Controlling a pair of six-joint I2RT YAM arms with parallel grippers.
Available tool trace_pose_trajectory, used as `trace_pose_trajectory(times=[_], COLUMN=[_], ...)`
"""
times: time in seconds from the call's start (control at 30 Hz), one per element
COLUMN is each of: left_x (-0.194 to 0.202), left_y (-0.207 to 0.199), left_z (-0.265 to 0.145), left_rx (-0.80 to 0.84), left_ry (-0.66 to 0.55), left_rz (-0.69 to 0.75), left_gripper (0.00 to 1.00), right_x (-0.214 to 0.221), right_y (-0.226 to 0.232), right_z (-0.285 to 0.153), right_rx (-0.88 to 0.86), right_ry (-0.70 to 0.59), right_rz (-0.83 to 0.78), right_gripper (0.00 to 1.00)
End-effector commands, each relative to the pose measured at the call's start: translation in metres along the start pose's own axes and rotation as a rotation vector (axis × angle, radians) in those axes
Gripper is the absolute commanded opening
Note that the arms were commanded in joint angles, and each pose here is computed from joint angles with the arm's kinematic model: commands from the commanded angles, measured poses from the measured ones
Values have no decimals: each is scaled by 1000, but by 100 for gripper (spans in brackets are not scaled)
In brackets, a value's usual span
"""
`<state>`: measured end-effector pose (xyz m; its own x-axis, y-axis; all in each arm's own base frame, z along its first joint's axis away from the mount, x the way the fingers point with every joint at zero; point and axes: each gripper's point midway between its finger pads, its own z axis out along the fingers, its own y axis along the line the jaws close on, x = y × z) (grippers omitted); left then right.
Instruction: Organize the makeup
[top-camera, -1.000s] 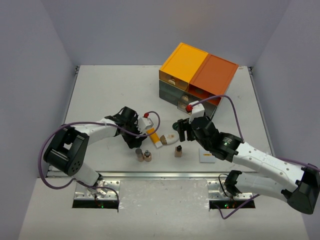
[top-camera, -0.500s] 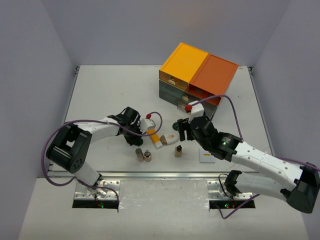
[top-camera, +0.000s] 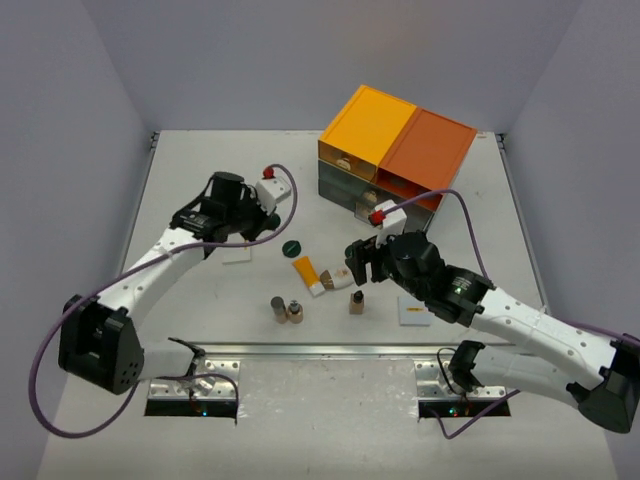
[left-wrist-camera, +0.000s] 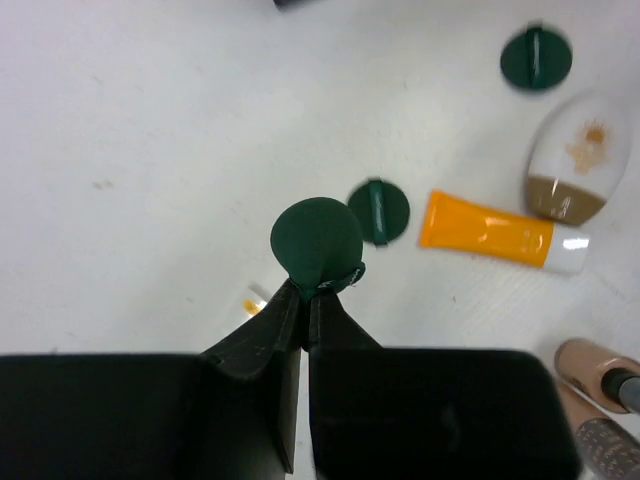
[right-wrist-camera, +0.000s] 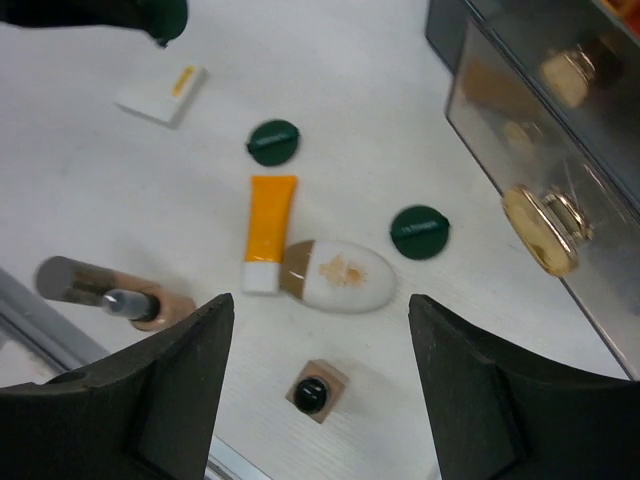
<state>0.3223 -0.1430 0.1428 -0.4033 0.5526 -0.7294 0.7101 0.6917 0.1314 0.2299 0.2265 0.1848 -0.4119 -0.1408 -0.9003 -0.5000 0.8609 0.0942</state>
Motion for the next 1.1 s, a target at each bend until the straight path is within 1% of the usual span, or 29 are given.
trace_pose_trajectory(times=[0.0,0.07,0.1,0.13,0.23,0.33,0.47,0.53,0.63,0.7,0.77,0.83,0.9,1.07], left_x=[-85,-105,-107,-110,-112,-112,-115,-116,-118,-120,-121,-119,-118,-120], left_y=[-11,-29,-35,-46,-61,-69,-72,-73,-76,-76,-76,-77,-79,-82], left_z=[-72,-104,-107,-117,-129,-135,-145,-150,-154,-157,-159,-160,-161,-166], left_rx=[42,93,122,166,236,280,278,275,288,287,283,288,294,306], left_ry=[-336,-448,-462,-492,-505,-510,-530,-539,-548,-554,-555,-550,-550,-561], left_rz=[50,95,103,118,122,102,113,118,121,127,125,123,126,116], left_gripper=[0,0,0,0,0,0,0,0,0,0,0,0,0,0], right_x=[-73,-92,-99,-113,-132,-159,-165,-173,-177,-183,-182,-180,-181,-168], right_y=[61,85,89,102,129,152,147,142,145,143,134,129,128,127], right_z=[-19,-22,-20,-25,-21,-25,-9,-3,5,10,18,20,20,26], right_rx=[-321,-437,-446,-505,-618,-721,-665,-631,-635,-607,-552,-536,-539,-543], right_ry=[-213,-255,-266,-286,-294,-348,-341,-360,-346,-343,-323,-322,-328,-296], right_rz=[-29,-42,-40,-45,-24,-12,13,28,44,58,77,99,112,164], right_gripper=[71,70,70,69,69,67,64,62,61,59,58,54,53,46])
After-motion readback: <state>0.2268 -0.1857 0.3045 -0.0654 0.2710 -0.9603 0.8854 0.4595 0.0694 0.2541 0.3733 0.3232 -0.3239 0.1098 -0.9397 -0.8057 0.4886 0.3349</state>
